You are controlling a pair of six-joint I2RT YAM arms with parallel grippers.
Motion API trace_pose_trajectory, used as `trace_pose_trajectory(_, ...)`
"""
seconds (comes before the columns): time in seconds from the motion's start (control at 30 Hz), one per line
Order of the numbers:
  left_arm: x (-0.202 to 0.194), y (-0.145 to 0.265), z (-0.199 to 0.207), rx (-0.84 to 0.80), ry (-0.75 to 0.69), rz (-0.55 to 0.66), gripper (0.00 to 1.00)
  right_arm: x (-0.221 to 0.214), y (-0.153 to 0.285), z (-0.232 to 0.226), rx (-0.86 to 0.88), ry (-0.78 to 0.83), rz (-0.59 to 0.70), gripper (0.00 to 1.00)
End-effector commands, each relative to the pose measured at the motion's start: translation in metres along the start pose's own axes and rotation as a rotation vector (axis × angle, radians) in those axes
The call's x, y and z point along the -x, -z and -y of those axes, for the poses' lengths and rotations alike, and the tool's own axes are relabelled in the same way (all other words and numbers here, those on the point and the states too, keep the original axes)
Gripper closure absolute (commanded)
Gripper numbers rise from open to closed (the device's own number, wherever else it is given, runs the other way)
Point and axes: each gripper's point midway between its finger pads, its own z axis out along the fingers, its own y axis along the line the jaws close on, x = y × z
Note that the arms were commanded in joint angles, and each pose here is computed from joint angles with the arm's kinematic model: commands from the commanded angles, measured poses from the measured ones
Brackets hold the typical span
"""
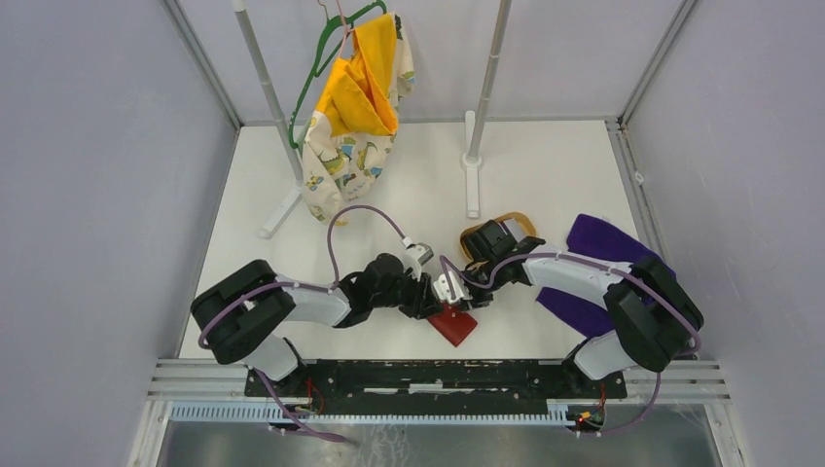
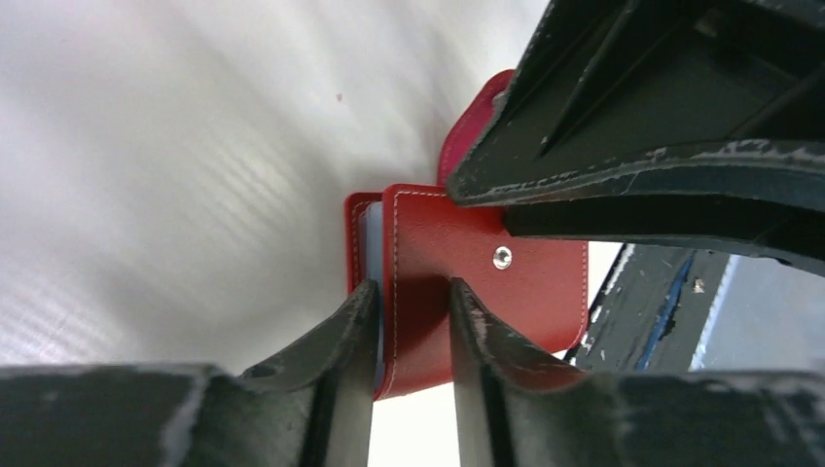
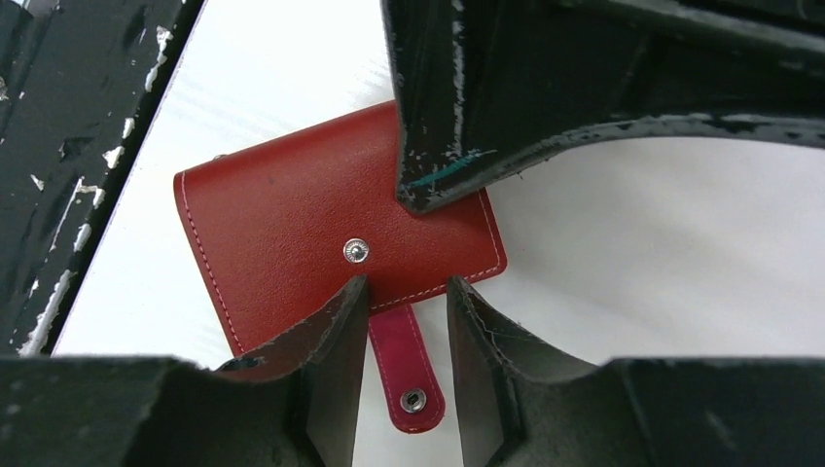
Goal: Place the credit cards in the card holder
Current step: Insert the credit card into the card holder.
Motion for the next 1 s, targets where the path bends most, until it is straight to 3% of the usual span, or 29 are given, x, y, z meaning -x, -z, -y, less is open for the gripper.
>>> trace_pose_trajectory(0.0,-0.004,-0.011,0.009,-0.050,0.046,-0.036,0.73,-0.018,-0.003,-0.022,0.059,-0.003,-0.076,0.58)
trace_pose_trajectory(0.1,-0.006,-0.015,0.007,-0.042,0.070,-0.046,0.96,-0.016,0.000,-0.015,0.030,-0.034,-0.087,0.58)
trace_pose_trajectory(0.13,-0.007,-0.014,0.005,-0.030,0.081,-0.043,0.98,-0.013,0.004,-0.010,0.010,-0.048,-0.087,0.58)
trace_pose_trajectory(0.33,-0.006,-0.001,-0.009,0.066,0.206,0.034,0.98,0.017,0.048,0.013,-0.118,-0.183,0.055,0.53)
trace_pose_trajectory(0.5,-0.008,0.007,-0.011,0.164,0.343,0.143,0.98,0.008,0.078,0.020,-0.285,-0.407,0.160,0.35)
trace_pose_trajectory(0.57,-0.012,0.006,-0.009,0.210,0.389,0.187,0.98,0.000,0.081,0.023,-0.325,-0.501,0.175,0.32)
trace_pose_trajectory(0.77,-0.018,-0.004,0.005,0.243,0.413,0.233,0.98,-0.018,0.072,0.019,-0.256,-0.724,0.129,0.39)
trace_pose_trajectory(0.97,-0.020,-0.010,0.006,0.255,0.402,0.218,0.98,-0.027,0.067,0.013,-0.201,-0.779,0.089,0.51)
